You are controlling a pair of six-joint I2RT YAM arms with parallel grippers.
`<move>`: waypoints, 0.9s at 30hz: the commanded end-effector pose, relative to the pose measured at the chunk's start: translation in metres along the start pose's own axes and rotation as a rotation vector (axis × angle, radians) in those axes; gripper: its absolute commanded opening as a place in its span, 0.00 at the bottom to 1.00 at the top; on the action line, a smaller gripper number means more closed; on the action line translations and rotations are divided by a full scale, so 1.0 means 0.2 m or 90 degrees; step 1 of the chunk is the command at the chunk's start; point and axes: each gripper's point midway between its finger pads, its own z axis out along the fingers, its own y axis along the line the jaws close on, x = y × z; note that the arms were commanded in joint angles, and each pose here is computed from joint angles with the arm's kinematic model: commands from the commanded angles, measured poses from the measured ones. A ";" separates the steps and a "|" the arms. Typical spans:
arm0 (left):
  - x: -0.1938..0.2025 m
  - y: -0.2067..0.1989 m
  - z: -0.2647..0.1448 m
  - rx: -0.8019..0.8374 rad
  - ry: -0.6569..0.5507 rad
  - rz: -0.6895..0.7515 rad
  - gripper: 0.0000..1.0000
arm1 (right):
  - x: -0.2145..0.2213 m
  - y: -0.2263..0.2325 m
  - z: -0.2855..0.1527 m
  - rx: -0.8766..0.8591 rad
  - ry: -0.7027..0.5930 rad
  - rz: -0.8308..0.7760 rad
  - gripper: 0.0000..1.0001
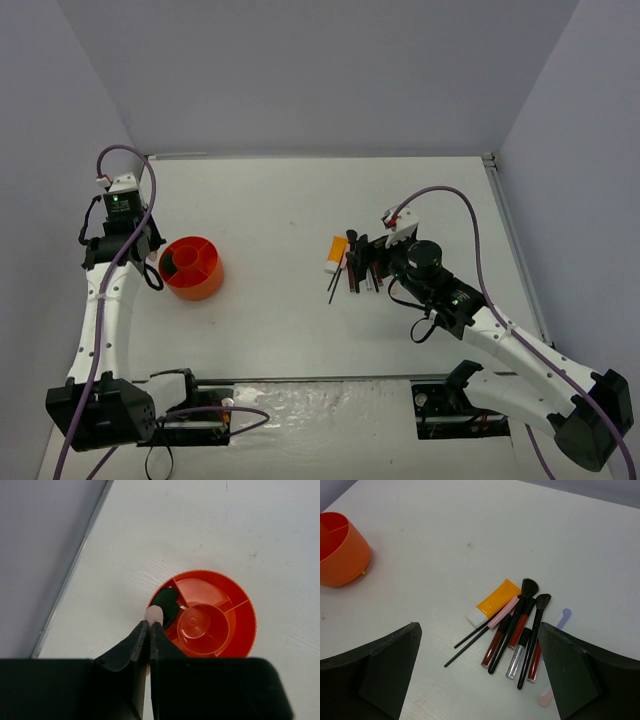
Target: Organize the makeup
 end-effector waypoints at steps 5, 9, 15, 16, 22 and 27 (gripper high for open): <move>-0.08 -0.08 0.13 0.067 -0.038 0.018 0.00 | -0.15 0.00 -0.02 0.001 -0.072 0.020 1.00; 0.00 -0.09 0.21 0.072 -0.012 0.028 0.00 | -0.15 -0.01 -0.02 0.004 -0.072 0.020 1.00; 0.07 -0.12 0.29 0.093 0.011 0.045 0.00 | -0.12 -0.02 0.00 0.008 -0.061 0.018 1.00; 0.07 -0.12 0.30 0.093 0.016 0.047 0.00 | -0.12 -0.02 0.00 0.008 -0.061 0.017 1.00; 0.12 -0.11 0.34 0.083 0.048 0.049 0.02 | -0.12 -0.03 -0.01 0.016 -0.062 0.017 1.00; 0.13 -0.09 0.34 0.068 0.058 0.049 0.17 | -0.11 -0.05 0.00 0.024 -0.059 0.017 1.00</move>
